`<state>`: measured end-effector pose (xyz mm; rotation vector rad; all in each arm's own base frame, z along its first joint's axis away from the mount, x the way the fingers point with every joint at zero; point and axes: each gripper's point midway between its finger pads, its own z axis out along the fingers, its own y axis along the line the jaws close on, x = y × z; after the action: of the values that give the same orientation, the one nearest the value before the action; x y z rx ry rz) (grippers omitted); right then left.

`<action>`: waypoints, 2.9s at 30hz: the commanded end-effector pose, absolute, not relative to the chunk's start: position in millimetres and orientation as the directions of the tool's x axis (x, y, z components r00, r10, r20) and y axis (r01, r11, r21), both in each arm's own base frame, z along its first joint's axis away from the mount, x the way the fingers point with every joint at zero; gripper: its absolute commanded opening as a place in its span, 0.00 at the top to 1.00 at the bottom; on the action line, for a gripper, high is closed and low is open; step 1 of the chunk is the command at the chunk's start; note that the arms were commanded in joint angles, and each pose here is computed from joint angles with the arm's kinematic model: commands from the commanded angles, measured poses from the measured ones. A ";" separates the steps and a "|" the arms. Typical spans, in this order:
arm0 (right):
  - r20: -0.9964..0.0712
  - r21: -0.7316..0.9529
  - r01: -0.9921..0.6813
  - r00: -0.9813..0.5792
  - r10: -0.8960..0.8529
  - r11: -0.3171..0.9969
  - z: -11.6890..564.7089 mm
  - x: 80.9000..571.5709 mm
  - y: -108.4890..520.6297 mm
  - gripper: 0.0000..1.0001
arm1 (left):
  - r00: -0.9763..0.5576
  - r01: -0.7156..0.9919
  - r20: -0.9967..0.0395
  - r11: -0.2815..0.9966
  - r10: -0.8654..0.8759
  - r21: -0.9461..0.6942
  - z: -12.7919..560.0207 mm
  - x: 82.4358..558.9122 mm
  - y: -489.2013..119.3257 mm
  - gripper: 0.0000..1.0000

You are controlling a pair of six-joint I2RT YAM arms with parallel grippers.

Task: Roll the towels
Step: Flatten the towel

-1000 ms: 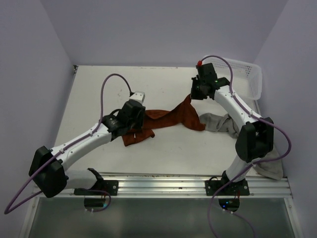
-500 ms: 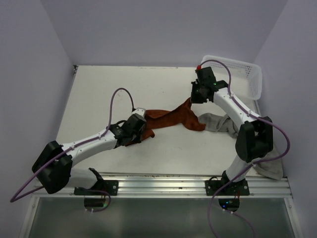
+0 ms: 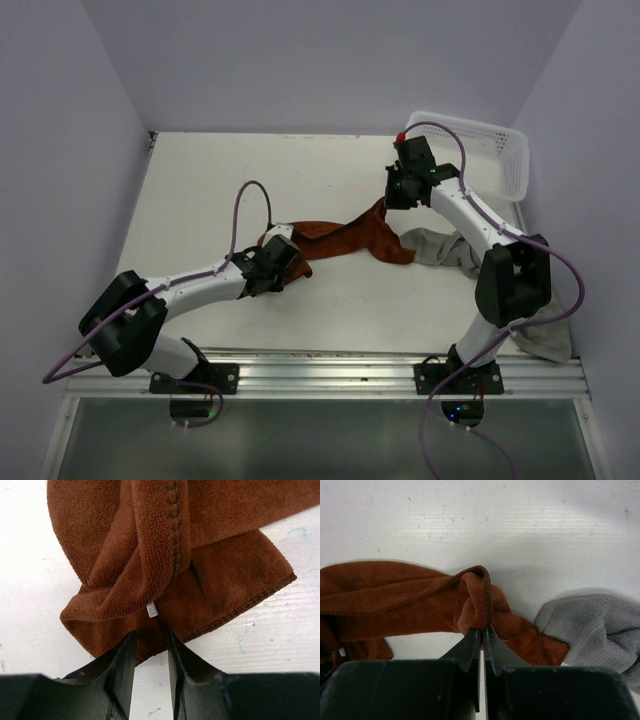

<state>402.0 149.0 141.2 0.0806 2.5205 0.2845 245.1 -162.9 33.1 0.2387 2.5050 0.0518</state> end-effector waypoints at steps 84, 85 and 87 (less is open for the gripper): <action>-0.866 -0.217 -0.385 -0.348 -0.360 0.897 272.3 391.5 111.0 1.00 | -0.342 -0.383 -0.899 0.914 -0.272 -0.131 309.2 386.9 49.7 1.00; -0.875 -0.206 -0.426 -0.323 -0.361 0.881 273.4 385.8 117.7 1.00 | -0.341 -0.397 -0.898 0.908 -0.279 -0.132 307.9 385.1 56.0 1.00; -0.886 -0.194 -0.489 -0.286 -0.366 0.850 270.6 370.9 126.1 1.00 | -0.338 -0.405 -0.891 0.901 -0.302 -0.152 299.6 383.4 61.7 1.00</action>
<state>377.7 113.0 242.9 -0.4945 2.0876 0.0851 382.2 54.0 284.0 -0.5313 1.9945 0.1440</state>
